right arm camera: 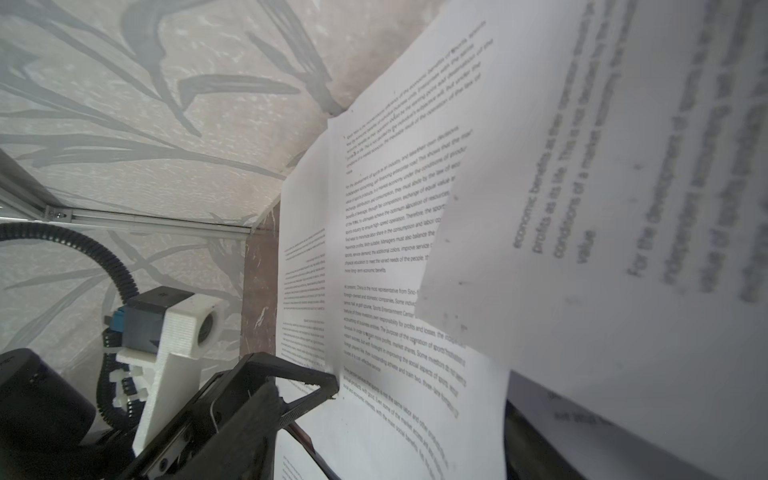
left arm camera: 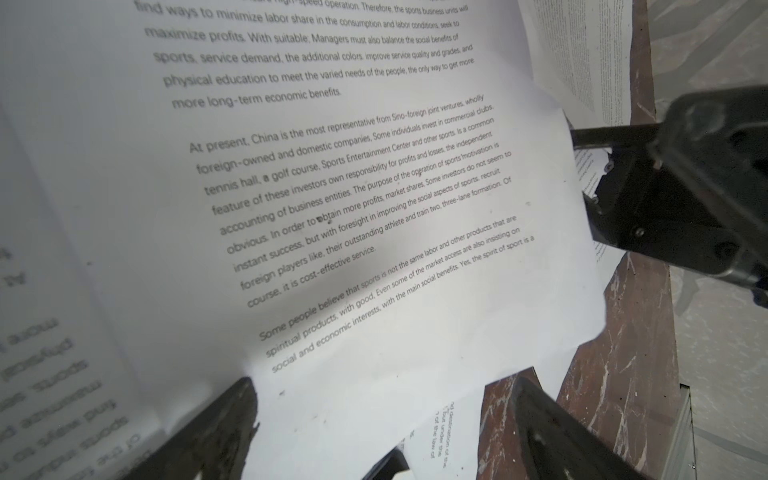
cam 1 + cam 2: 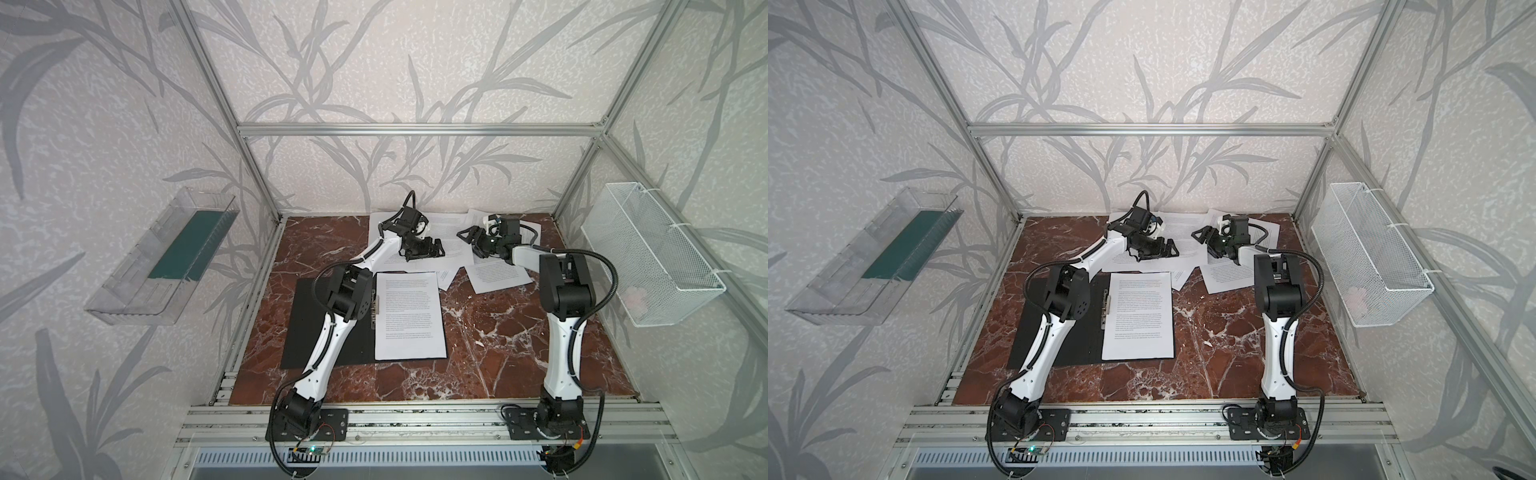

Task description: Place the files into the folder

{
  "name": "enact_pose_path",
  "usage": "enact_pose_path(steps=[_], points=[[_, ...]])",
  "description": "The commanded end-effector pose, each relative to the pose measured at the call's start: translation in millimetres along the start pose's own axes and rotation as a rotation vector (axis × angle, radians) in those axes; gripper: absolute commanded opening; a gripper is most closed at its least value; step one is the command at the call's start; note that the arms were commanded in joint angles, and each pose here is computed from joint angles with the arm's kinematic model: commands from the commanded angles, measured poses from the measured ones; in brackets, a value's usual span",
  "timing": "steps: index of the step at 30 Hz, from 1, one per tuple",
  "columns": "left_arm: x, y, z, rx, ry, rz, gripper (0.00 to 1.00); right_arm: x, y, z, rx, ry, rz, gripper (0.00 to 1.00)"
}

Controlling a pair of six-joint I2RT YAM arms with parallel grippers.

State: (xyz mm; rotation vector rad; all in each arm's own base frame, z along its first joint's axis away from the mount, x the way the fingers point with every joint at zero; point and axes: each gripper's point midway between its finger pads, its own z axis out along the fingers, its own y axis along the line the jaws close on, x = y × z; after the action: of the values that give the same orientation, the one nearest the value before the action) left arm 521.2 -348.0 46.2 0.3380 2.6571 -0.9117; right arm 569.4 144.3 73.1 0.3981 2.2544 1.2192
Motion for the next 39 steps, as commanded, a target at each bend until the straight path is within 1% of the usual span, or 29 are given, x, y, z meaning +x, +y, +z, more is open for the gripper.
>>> enact_pose_path(steps=[1,5,7,9,10,12,13,15,17,18,19,21,22,23,24,26,28,31,35,39], points=[[62,45,30,-0.093,0.206,-0.109,0.97,3,-6,-1,0.017,0.02,0.03,0.66],[61,44,29,-0.088,0.204,-0.11,0.97,7,-15,1,0.027,0.028,0.064,0.48],[61,43,30,-0.084,0.202,-0.11,0.97,9,-18,2,0.032,0.034,0.075,0.42],[60,42,29,-0.078,0.199,-0.113,0.97,12,-23,4,0.041,0.05,0.094,0.31],[59,41,29,-0.073,0.197,-0.113,0.97,13,-25,5,0.044,0.053,0.099,0.28],[53,37,26,-0.055,0.186,-0.116,0.97,14,-29,5,0.057,0.053,0.109,0.21],[49,33,23,-0.044,0.178,-0.117,0.97,15,-31,4,0.064,0.056,0.114,0.15],[35,21,13,-0.01,0.153,-0.112,0.97,15,-31,4,0.066,0.058,0.111,0.1],[13,0,-6,0.033,0.102,-0.095,0.97,15,-30,3,0.064,0.056,0.109,0.02],[-1,-15,-21,0.057,0.067,-0.077,0.97,15,-28,3,0.062,0.058,0.108,0.0],[-12,-29,-35,0.08,0.035,-0.06,0.97,15,-27,2,0.062,0.059,0.108,0.0],[-37,-64,-77,0.129,-0.053,-0.022,0.97,16,-26,-2,0.068,0.054,0.108,0.0],[-44,-77,-94,0.141,-0.085,-0.008,0.97,16,-24,-3,0.067,0.051,0.107,0.0],[-50,-98,-121,0.16,-0.129,0.023,0.97,14,-20,-5,0.057,0.045,0.102,0.0],[-50,-114,-141,0.168,-0.156,0.043,0.97,14,-17,-7,0.053,0.04,0.1,0.0],[-41,-136,-169,0.165,-0.203,0.073,0.97,13,-11,-11,0.039,0.031,0.099,0.0],[-27,-155,-193,0.166,-0.283,0.104,0.97,12,-2,-17,0.023,0.021,0.096,0.0],[7,-169,-222,0.213,-0.389,0.107,0.97,13,19,-32,-0.007,-0.002,0.079,0.0],[59,-164,-258,0.227,-0.478,0.106,0.97,16,45,-52,-0.035,-0.036,0.057,0.0],[117,-124,-273,0.128,-0.512,0.053,0.98,12,68,-69,-0.018,-0.094,-0.007,0.0]])
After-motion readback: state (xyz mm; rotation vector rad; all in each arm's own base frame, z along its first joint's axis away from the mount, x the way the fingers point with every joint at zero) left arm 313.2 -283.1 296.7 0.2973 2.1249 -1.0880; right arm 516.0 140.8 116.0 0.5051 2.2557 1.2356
